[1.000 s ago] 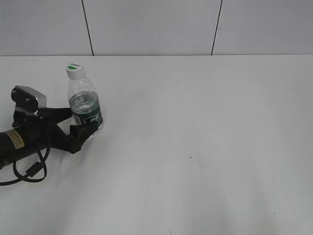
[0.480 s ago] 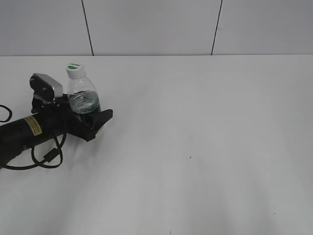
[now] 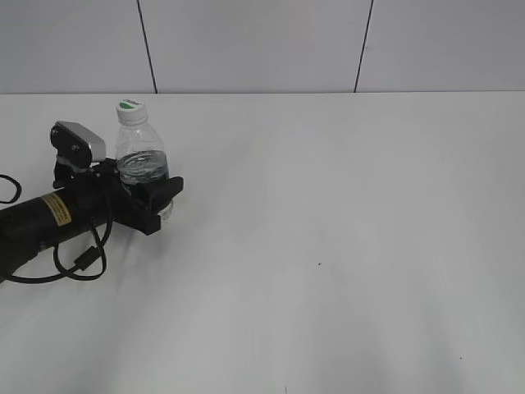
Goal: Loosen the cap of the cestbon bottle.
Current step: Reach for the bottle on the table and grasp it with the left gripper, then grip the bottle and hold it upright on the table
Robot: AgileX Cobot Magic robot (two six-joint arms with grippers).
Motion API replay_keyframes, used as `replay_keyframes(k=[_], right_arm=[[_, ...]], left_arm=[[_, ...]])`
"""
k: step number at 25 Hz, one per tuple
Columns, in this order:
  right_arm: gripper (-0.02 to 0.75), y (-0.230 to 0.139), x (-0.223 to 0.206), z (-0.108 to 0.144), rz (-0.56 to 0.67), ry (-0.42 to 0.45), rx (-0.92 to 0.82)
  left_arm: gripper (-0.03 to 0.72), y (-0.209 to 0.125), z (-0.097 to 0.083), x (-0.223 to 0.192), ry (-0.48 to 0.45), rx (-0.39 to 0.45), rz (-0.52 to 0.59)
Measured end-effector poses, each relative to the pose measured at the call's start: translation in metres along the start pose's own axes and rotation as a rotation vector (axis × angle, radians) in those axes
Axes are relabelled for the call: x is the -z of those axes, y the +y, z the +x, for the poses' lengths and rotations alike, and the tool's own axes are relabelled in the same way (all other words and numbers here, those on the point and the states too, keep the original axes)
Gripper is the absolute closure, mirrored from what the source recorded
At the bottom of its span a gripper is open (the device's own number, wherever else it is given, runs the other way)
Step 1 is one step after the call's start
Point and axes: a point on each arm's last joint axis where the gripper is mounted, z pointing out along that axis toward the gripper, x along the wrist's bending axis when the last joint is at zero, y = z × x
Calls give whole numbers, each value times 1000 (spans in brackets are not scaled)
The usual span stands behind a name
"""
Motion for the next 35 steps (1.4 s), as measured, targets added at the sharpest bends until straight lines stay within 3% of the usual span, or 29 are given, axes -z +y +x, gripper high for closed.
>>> replay_keyframes(k=[7,12,17,24,29,35], right_arm=[[164,0,0,0,0,0,0],[164,0,0,0,0,0,0],[164,0,0,0,0,0,0],[164,0,0,0,0,0,0],[164,0,0,0,1,0,0],[164,0,0,0,0,0,0]], left_arm=[[281,0,-2,0,-20,-9,2],[282,4,-15,1,-171,-55,36],[282,13,-26,1,-244,-70,36],[282,26,-77,-21,-442,-132,22],[282,38,-111,-41,-525,-168,-22],[282,37,-121,-58,-488,-125,-56]])
